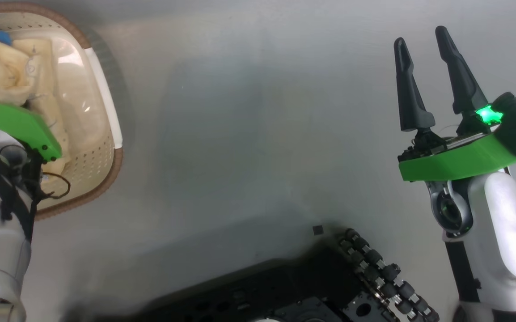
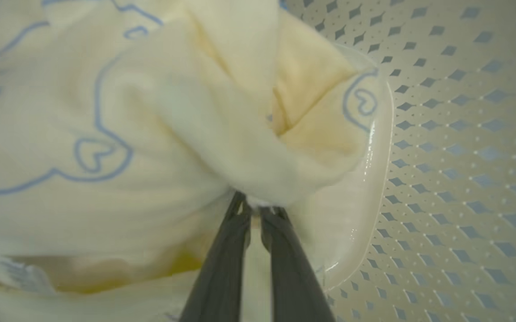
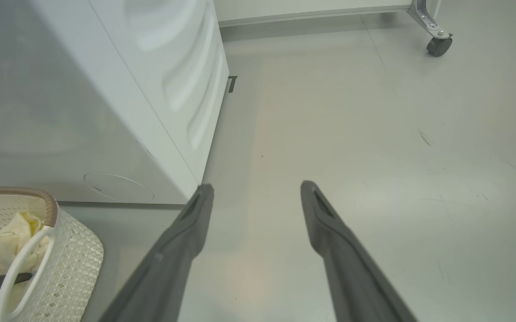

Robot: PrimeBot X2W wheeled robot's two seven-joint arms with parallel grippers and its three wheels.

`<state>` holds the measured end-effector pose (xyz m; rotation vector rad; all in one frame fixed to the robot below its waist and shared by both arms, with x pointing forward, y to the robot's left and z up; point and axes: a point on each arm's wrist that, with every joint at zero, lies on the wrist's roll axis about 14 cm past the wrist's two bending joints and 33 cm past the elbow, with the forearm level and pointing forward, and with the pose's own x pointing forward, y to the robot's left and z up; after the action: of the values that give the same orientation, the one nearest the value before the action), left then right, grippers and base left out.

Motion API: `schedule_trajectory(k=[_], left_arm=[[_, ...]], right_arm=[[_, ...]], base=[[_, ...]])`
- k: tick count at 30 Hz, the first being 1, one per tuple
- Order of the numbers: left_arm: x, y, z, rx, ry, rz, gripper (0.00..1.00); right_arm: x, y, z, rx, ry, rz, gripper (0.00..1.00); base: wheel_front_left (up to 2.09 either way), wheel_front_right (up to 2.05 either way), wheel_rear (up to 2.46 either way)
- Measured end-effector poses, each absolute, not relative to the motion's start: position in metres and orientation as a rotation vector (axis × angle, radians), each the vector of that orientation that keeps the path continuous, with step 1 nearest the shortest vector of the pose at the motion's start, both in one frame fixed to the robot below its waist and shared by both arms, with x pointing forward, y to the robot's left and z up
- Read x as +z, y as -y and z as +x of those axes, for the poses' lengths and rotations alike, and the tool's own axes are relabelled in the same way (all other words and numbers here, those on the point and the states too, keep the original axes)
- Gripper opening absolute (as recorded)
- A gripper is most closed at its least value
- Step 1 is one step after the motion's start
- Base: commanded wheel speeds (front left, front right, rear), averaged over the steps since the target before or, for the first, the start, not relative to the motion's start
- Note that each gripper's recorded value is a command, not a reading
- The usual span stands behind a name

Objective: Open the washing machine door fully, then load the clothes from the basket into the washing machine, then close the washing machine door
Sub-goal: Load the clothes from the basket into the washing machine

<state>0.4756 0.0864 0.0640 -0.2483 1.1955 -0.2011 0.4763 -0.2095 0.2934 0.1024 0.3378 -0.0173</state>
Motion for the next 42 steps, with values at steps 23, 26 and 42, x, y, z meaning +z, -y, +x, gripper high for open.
schedule_trajectory(k=[23,26,42], left_arm=[[0.135,-0.094,0.506,-0.153,-0.927,-0.259,0.0],[0.153,-0.096,0.508,-0.15,-0.881,-0.258,0.0],[0.292,-0.111,0.527,-0.146,-0.495,-0.187,0.0]], right_arm=[[0.343,0.208,0.491,-0.012,-0.213,0.091,1.0],[0.355,0.212,0.486,-0.023,-0.197,0.08,1.0],[0.417,0.216,0.462,-0.043,-0.091,0.059,1.0]], base=[[0.0,0.0,0.0],[0.0,0.0,0.0],[0.0,0.0,0.0]])
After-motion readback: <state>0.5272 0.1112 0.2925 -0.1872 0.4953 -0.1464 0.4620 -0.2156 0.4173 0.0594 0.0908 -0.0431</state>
